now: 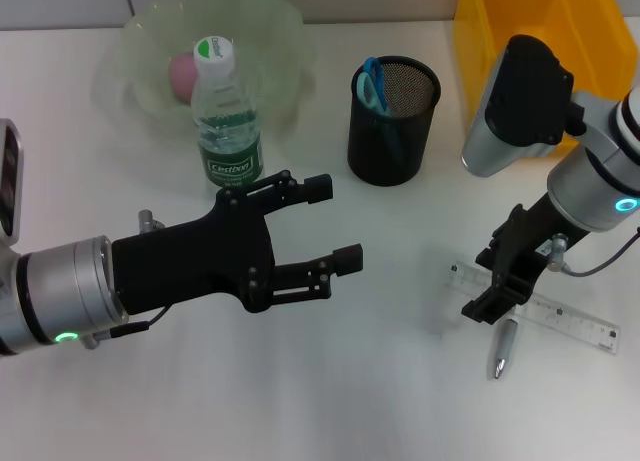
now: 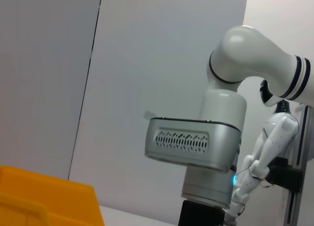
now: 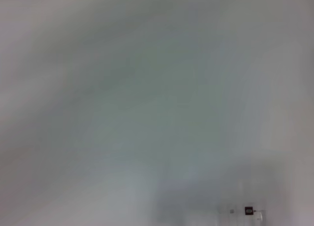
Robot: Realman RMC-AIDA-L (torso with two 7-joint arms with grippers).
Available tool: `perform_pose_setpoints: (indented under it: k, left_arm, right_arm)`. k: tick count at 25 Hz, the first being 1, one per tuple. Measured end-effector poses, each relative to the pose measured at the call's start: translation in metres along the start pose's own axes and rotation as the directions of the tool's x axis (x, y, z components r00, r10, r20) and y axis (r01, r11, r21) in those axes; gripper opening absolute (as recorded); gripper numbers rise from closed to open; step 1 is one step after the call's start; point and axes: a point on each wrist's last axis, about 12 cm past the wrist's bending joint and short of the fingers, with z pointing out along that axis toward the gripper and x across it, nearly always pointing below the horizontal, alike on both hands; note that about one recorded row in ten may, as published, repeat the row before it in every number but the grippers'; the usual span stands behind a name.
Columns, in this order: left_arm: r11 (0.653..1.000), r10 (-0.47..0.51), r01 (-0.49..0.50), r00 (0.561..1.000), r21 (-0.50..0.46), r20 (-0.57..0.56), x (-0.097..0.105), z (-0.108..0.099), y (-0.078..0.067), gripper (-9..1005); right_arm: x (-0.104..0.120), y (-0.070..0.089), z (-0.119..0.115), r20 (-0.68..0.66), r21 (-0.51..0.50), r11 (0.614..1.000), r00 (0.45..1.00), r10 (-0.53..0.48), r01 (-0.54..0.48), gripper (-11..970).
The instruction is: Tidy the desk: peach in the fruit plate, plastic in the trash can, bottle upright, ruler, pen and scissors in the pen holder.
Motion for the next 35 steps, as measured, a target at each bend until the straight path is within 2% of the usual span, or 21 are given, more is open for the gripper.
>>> perform_pose_setpoints:
  k: [10,20,26,31,35]
  left_arm:
    - [1.0,0.0,0.0,1.0,0.001,-0.001,0.0,0.0,0.0,832]
    - [1.0,-0.001,0.001,1.0,0.001,-0.001,0.0,0.0,0.0,832]
    - [1.0,-0.001,0.001,1.0,0.001,0.0,0.0,0.0,0.0,832]
    - [1.0,-0.001,0.001,1.0,0.001,0.0,0.001,0.001,0.0,832]
    - [1.0,0.0,0.0,1.0,0.001,0.002,0.0,0.0,0.0,832]
  right_arm:
    - [-0.003,0.002,0.005,-0.013,0.01,1.0,1.0,-0.009,0.009,713]
    - [0.0,0.001,0.007,-0.033,0.022,1.0,0.999,-0.004,0.005,650]
    - [0.001,0.001,0.007,-0.031,0.022,1.0,1.0,-0.002,0.002,429]
    - [0.001,0.002,0.006,-0.015,0.024,1.0,1.0,0.001,0.0,389]
    - [0.005,0.007,-0.003,0.056,0.029,1.0,0.998,0.003,-0.005,380]
